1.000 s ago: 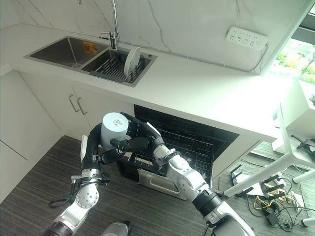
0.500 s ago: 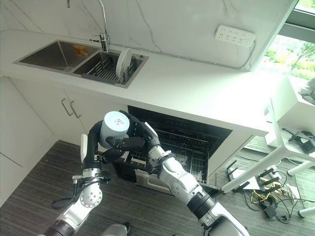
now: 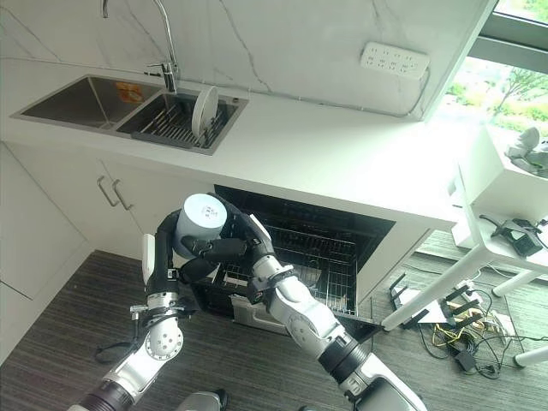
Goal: Place the dishes in the dishwasher.
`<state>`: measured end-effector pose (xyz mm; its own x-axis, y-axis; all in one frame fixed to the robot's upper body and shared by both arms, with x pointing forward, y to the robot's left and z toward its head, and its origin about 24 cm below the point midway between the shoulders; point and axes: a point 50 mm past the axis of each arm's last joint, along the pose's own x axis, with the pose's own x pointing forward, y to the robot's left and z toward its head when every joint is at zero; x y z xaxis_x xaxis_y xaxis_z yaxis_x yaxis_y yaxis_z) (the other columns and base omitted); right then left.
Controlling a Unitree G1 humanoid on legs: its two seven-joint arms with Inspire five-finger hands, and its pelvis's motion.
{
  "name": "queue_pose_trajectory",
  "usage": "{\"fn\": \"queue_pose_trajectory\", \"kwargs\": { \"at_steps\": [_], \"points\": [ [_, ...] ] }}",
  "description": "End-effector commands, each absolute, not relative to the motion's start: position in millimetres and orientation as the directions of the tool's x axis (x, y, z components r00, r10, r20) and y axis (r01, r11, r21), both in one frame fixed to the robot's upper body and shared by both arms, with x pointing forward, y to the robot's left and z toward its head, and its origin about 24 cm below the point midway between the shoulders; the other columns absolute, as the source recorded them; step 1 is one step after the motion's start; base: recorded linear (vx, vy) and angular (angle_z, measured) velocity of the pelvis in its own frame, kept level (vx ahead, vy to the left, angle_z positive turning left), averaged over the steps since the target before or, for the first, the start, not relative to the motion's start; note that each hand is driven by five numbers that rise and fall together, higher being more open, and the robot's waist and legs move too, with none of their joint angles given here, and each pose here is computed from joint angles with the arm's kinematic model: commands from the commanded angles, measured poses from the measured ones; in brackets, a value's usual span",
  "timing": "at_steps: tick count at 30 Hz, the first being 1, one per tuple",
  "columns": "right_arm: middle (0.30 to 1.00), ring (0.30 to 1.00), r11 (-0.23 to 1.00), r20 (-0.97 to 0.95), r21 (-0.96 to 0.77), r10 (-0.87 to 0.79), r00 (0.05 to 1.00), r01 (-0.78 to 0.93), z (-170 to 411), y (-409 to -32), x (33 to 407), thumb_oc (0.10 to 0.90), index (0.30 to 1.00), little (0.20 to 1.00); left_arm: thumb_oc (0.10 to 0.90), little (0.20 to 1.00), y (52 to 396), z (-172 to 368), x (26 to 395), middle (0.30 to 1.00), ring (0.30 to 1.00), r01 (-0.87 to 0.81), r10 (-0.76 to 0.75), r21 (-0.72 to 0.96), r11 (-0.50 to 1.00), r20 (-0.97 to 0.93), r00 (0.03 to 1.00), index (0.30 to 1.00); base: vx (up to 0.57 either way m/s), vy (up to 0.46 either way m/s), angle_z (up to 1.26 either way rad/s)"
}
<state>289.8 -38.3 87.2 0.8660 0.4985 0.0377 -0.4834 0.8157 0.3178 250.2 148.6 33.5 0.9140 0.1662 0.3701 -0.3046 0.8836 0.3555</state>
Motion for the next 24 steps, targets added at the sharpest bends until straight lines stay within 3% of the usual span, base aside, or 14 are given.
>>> {"fn": "queue_pose_trajectory", "kwargs": {
  "at_steps": [1,15,16,17,24],
  "points": [
    [0.3,0.3,0.66,0.396,0.302,0.569,0.72,-0.688,168,4,287,0.4,0.3,0.3,0.4,0.3,81,76,246,0.3,0.3,-0.053,-0.165,0.334,0.941,0.591,0.79,0.3,0.0,0.0,0.0],
    [0.3,0.3,0.679,0.448,0.256,0.548,0.707,-0.688,179,3,286,0.4,0.3,0.3,0.4,0.3,76,77,246,0.3,0.3,-0.016,-0.191,0.332,0.943,0.58,0.792,0.3,0.0,0.0,0.0],
    [0.3,0.3,0.682,0.454,0.264,0.536,0.711,-0.683,180,2,286,0.4,0.3,0.3,0.634,0.651,76,76,246,0.651,0.651,-0.012,-0.194,0.333,0.943,0.578,0.793,0.651,0.0,0.0,0.0],
    [0.3,0.3,0.688,0.46,0.273,0.521,0.719,-0.673,181,1,287,0.4,0.3,0.3,0.8,0.9,76,77,246,0.9,0.9,-0.011,-0.194,0.333,0.943,0.576,0.794,0.9,0.0,0.0,0.0],
    [0.3,0.3,0.724,0.477,0.394,0.365,0.799,-0.566,183,-17,293,0.4,0.3,0.3,0.8,0.9,79,77,245,0.9,0.9,-0.039,-0.154,0.304,0.952,0.587,0.795,0.9,0.0,0.0,0.0]
  ]
}}
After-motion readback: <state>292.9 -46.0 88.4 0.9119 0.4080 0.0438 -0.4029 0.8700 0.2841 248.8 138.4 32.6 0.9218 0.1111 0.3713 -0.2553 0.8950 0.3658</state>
